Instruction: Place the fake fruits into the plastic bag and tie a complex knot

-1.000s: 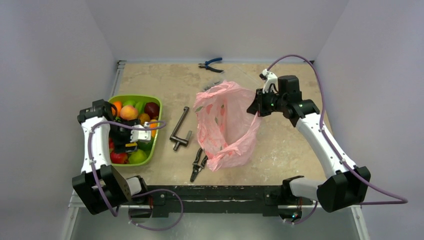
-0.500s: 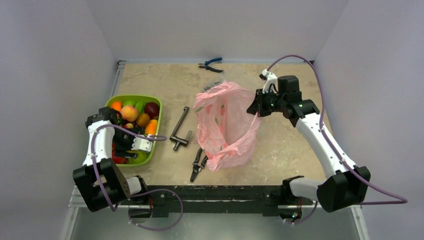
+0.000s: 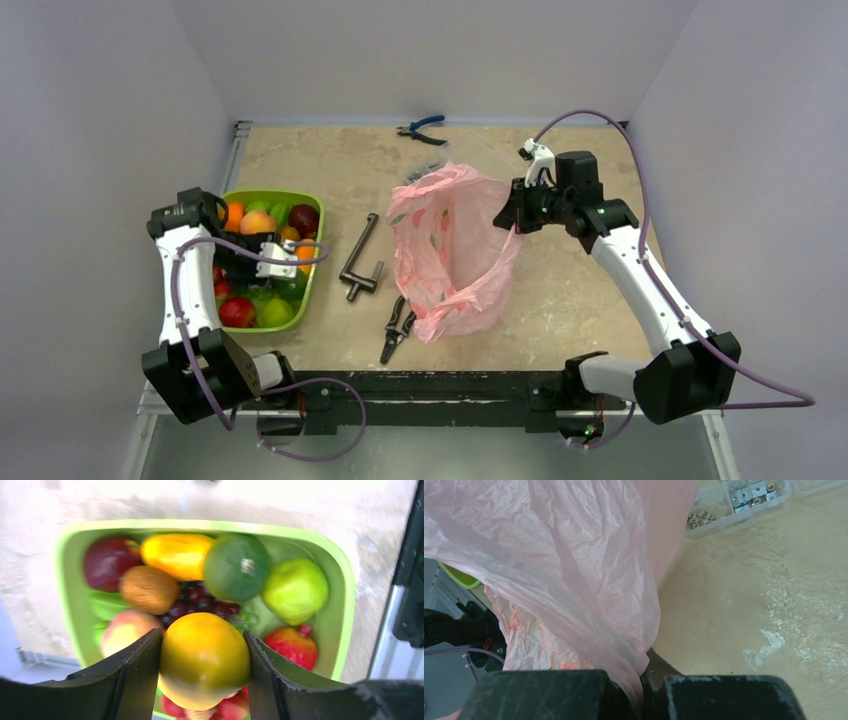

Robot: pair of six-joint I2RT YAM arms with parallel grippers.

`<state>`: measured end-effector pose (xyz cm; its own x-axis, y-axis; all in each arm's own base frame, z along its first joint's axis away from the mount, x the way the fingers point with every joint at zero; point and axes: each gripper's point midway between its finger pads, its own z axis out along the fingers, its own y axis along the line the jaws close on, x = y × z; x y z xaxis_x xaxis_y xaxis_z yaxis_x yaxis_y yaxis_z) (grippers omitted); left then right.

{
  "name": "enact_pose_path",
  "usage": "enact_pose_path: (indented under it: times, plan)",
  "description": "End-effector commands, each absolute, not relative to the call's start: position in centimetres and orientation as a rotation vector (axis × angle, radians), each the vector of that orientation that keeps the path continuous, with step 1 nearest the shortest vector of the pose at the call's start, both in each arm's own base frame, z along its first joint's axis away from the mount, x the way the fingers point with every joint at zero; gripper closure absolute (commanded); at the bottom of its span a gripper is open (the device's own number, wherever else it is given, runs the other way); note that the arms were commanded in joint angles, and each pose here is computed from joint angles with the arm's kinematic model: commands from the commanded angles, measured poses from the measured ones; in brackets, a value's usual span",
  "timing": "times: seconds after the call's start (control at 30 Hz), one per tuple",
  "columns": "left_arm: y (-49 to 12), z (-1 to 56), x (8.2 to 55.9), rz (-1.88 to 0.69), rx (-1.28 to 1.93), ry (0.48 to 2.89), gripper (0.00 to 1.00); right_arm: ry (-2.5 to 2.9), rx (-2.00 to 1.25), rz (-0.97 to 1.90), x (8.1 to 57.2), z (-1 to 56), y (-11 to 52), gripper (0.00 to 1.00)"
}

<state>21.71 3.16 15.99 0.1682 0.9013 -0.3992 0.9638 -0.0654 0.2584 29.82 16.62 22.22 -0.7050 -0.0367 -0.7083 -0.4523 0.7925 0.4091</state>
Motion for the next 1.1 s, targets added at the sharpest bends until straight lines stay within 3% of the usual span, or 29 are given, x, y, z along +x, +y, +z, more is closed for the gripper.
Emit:
enact_pose_path:
  times: [0.0,0.13,0.43,0.5,0.73,1.07]
  plan:
    - [-3.1,22.3,18.9,-0.569,1.608,1.795,0.78,2.217,-0.382,0.787,30.1,23.2,17.3,1.0]
    - [-6.4,27.0,20.2,-0.726,1.295,1.81,0.78,2.223,-0.38,0.793,30.1,23.0,17.4,1.0]
    - [-16.9,36.6,17.3,-1.375,1.007,1.667,0.82,2.225,-0.379,0.804,30.1,22.9,17.5,1.0]
    - [-18.9,37.0,17.1,-1.397,1.021,1.643,0.82,2.226,-0.378,0.81,30.1,22.9,17.6,1.0]
    - [-24.9,37.4,15.8,-1.308,1.155,1.515,0.85,2.222,-0.381,0.83,29.9,22.9,17.8,1.0]
    - [-32.4,32.2,22.6,-0.804,1.439,1.275,0.87,2.225,-0.386,0.855,29.4,22.6,18.0,1.0]
